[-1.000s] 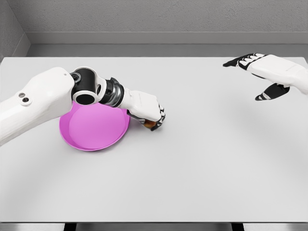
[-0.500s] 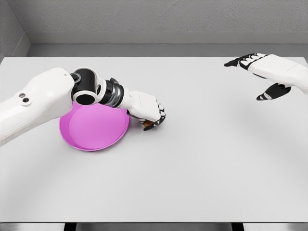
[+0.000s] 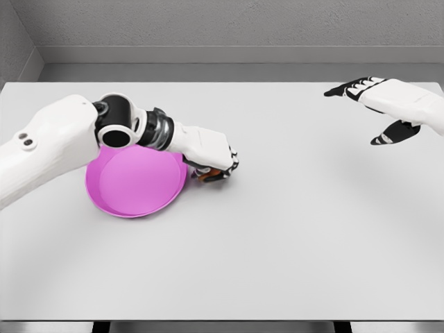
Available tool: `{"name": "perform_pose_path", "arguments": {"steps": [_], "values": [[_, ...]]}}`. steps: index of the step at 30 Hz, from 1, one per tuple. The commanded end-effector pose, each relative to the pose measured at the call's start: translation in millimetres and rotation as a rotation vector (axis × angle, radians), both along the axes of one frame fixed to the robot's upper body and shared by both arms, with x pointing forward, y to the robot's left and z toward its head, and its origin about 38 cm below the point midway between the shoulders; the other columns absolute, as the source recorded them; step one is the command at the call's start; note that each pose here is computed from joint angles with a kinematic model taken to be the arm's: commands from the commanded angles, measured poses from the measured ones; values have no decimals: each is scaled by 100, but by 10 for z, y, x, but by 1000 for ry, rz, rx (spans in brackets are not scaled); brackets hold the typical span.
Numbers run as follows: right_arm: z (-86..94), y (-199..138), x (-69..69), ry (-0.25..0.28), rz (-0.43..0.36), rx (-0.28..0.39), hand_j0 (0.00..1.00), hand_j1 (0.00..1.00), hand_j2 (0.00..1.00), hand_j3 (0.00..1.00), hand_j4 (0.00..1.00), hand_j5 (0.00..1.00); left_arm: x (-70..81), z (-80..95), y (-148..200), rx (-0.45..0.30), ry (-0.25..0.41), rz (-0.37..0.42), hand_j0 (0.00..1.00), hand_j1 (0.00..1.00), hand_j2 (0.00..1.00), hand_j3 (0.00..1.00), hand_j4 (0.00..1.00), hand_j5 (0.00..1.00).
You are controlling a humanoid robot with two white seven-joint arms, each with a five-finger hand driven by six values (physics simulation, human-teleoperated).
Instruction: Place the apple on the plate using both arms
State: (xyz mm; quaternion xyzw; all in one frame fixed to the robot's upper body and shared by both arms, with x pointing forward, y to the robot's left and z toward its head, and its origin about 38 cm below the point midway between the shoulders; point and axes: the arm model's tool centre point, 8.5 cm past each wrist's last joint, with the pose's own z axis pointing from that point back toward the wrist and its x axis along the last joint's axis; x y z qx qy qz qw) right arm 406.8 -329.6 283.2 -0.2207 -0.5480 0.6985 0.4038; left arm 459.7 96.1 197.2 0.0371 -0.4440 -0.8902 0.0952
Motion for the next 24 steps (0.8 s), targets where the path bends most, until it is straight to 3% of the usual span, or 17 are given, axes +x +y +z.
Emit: {"name": "perform_pose_path", "arguments": {"steps": [1, 7, 10, 13, 17, 19, 21, 22, 24], "values": [[3, -3, -1, 0, -1, 1, 100, 100, 100, 100, 100, 100, 42, 138, -1, -46, -8, 15, 0, 0, 0, 0, 0, 0], [3, -3, -1, 0, -1, 1, 100, 100, 100, 100, 100, 100, 82, 338, 6, -122, -10, 32, 0, 0, 0, 0, 0, 0], [9, -3, 1, -1, -1, 1, 100, 100, 100, 100, 100, 100, 196, 411, 407, -96, -38, 112, 0, 0, 0, 0, 0, 0], [3, -3, -1, 0, -1, 1, 100, 100, 100, 100, 100, 100, 242, 359, 732, -40, -55, 170, 0, 0, 0, 0, 0, 0], [3, -3, -1, 0, -1, 1, 100, 100, 100, 100, 100, 100, 238, 205, 878, 6, -53, 196, 4, 4, 4, 4, 4, 4], [3, -3, -1, 0, -1, 1, 100, 100, 100, 100, 100, 100, 215, 134, 990, 12, -34, 217, 29, 29, 29, 29, 29, 29], [3, -3, -1, 0, -1, 1, 100, 100, 100, 100, 100, 100, 206, 103, 1009, 16, -30, 220, 84, 84, 84, 84, 84, 84], [3, -3, -1, 0, -1, 1, 100, 100, 100, 100, 100, 100, 209, 104, 1057, 25, -34, 227, 100, 100, 100, 100, 100, 100], [3, -3, -1, 0, -1, 1, 100, 100, 100, 100, 100, 100, 214, 120, 1110, 23, -34, 238, 100, 100, 100, 100, 100, 100]]}}
